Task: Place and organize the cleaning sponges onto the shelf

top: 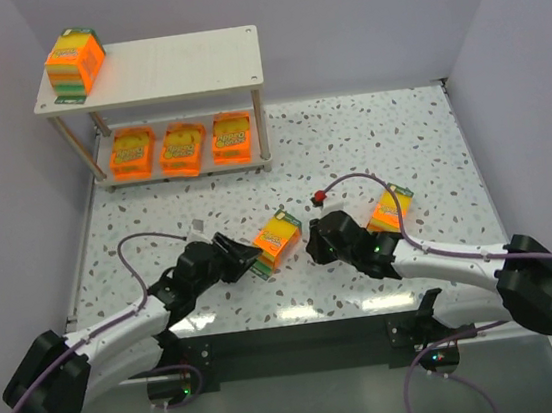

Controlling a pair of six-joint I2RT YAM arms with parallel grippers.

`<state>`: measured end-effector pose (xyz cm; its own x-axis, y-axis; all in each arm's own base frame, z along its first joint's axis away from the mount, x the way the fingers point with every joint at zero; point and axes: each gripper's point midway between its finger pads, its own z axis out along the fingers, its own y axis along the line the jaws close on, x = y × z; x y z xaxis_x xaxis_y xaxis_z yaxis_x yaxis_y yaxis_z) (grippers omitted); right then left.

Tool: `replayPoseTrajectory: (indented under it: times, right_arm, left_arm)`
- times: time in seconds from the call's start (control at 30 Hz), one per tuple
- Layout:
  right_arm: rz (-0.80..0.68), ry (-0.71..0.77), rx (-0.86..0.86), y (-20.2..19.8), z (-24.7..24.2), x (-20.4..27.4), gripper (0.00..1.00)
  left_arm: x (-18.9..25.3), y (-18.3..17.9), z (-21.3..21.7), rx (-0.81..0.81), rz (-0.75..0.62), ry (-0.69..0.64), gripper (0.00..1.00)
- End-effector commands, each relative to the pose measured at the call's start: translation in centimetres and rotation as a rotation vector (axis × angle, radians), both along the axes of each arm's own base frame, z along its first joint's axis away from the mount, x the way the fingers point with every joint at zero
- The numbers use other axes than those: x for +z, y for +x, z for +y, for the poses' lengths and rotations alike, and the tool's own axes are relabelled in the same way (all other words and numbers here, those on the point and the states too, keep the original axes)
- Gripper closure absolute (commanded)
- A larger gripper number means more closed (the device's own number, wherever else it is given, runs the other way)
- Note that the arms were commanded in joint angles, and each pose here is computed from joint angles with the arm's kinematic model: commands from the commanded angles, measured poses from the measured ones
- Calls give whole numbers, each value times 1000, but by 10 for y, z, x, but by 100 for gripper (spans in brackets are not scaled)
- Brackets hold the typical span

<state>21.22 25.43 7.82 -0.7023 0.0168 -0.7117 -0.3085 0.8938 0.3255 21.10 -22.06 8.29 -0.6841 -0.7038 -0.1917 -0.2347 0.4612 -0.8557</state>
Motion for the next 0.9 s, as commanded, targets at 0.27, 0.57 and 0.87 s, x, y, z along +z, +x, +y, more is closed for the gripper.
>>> replayPoseTrajectory:
  times: [0.27,0.57,0.87]
  right_arm:
    - [-49,5,-42,11,-1,17,82]
    - [-47,12,-48,8,-6,21,82]
    - [-36,37,-48,-1,-12,25,83]
  left_arm:
    - [25,22,-30,3,-64,-50,53]
    - [-5,31,-39,-28,-11,65,58]
    - [-35,33,-35,-61,-3,132,100]
